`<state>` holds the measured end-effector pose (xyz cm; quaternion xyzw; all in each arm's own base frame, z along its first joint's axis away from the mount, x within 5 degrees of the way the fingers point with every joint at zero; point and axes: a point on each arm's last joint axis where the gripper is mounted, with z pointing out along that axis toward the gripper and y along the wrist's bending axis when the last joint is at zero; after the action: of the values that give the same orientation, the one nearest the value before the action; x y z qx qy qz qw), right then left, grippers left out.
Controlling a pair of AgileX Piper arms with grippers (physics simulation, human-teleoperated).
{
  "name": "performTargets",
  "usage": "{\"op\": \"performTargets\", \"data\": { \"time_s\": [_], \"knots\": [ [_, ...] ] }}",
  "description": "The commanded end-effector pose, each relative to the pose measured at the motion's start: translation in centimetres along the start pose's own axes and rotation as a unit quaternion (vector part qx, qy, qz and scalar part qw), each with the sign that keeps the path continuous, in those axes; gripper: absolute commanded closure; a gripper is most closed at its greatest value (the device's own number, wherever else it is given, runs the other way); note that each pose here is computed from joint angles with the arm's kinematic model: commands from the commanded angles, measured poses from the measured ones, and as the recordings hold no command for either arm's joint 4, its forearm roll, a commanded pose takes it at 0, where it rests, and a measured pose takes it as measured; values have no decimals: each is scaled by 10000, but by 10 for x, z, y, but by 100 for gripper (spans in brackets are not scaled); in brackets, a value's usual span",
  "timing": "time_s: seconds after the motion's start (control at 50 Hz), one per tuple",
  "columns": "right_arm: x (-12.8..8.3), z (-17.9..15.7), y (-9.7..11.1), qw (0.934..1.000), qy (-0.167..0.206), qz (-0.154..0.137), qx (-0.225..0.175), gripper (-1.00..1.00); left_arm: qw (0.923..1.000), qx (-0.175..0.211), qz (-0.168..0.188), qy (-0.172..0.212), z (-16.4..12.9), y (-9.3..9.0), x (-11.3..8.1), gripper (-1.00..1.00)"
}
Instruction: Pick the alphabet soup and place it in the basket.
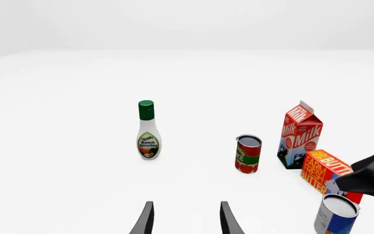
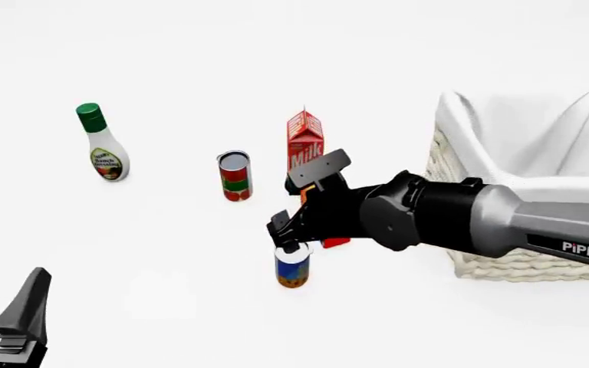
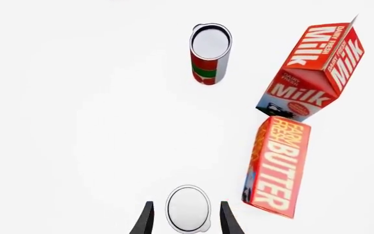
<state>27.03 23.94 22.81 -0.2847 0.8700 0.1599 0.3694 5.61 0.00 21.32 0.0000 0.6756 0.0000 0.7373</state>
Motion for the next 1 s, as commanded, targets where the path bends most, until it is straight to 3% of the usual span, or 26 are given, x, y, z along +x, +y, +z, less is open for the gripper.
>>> {"op": "performTargets", "data": {
  "time_s": [0.02,0.18,0.2,0.5,1.0],
  "knots": [
    [8,9,1,10000,79,57,-5,-100,10000,0,0,0,0,0,0,-100],
    [1,6,-1,9999,93,75,16,-100,10000,0,0,0,0,0,0,-100],
    [9,13,-2,9999,105,65,18,-100,10000,0,0,0,0,0,0,-100],
    [18,25,-3,9998,202,44,31,-100,10000,0,0,0,0,0,0,-100],
    [19,30,-1,9995,297,63,19,-100,10000,0,0,0,0,0,0,-100]
  ]
}}
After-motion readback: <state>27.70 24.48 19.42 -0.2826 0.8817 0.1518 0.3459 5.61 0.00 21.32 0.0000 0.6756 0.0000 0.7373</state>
